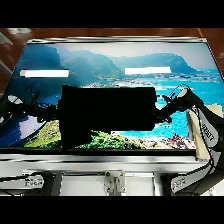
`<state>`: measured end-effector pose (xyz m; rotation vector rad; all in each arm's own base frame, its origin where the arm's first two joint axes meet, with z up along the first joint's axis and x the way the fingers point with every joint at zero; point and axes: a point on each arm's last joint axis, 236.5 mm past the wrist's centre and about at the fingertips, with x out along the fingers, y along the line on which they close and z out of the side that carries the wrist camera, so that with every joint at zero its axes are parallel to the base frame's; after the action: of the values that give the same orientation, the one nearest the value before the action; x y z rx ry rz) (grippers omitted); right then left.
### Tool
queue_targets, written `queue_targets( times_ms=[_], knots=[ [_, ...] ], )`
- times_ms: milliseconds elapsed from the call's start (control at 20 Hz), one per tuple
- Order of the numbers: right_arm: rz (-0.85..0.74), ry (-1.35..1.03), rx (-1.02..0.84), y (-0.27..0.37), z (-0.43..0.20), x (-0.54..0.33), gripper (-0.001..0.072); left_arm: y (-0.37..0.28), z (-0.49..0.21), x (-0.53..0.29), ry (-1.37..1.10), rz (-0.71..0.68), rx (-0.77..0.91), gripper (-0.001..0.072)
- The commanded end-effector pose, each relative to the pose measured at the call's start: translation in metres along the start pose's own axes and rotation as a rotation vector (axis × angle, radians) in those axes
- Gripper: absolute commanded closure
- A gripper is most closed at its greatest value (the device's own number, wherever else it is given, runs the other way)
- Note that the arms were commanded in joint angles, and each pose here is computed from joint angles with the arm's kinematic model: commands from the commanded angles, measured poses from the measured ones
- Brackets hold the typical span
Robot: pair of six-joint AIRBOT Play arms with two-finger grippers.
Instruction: Fold the shirts.
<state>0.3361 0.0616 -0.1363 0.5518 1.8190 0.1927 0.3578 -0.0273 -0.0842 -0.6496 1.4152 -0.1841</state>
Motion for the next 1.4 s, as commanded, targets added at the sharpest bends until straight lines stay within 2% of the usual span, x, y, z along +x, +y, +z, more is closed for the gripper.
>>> queue_targets(
  times_ms=[0,100,200,300,400,500,600,700,850,950,1100,1350],
  knots=[
    [0.013,0.008,-0.047,0.019,-0.006,0.001,0.0653,-0.007,0.012,-0.012,-0.07,0.004,0.084,0.067],
    [0.037,-0.053,-0.174,0.036,-0.008,-0.023,0.0654,-0.026,0.036,-0.05,-0.247,0.024,0.151,0.0672],
    [0.028,-0.213,-0.314,0.06,-0.001,-0.071,0.0654,-0.06,0.053,-0.112,-0.442,0.024,0.241,0.0672],
    [0.02,-0.436,-0.523,0.103,-0.005,-0.15,0.0654,-0.112,0.056,-0.198,-0.66,0.033,0.428,0.067],
    [-0.032,-0.757,-0.692,0.15,-0.024,-0.257,0.0654,-0.172,0.036,-0.299,-0.917,0.04,0.593,0.067],
    [-0.113,-1.178,-0.777,0.189,-0.068,-0.382,0.0654,-0.229,-0.01,-0.41,-1.233,0.035,0.712,0.067],
    [-0.143,-1.555,-0.774,0.211,-0.141,-0.485,0.0654,-0.269,-0.074,-0.5,-1.525,0.019,0.793,0.0671],
    [-0.129,-1.748,-0.79,0.222,-0.217,-0.533,0.0654,-0.292,-0.139,-0.554,-1.703,0.031,0.867,0.0671],
    [-0.099,-1.894,-0.82,0.226,-0.301,-0.554,0.0654,-0.297,-0.202,-0.573,-1.751,0.127,0.949,0.0671],
    [-0.101,-1.93,-0.788,0.215,-0.335,-0.554,0.0654,-0.282,-0.218,-0.565,-1.693,0.207,0.929,0.0671],
    [-0.158,-1.902,-0.7,0.186,-0.361,-0.538,0.0654,-0.258,-0.227,-0.553,-1.612,0.309,0.884,0.0669],
    [-0.296,-1.791,-0.55,0.136,-0.365,-0.513,0.0654,-0.248,-0.232,-0.531,-1.503,0.32,0.881,0.0671]
  ],
)
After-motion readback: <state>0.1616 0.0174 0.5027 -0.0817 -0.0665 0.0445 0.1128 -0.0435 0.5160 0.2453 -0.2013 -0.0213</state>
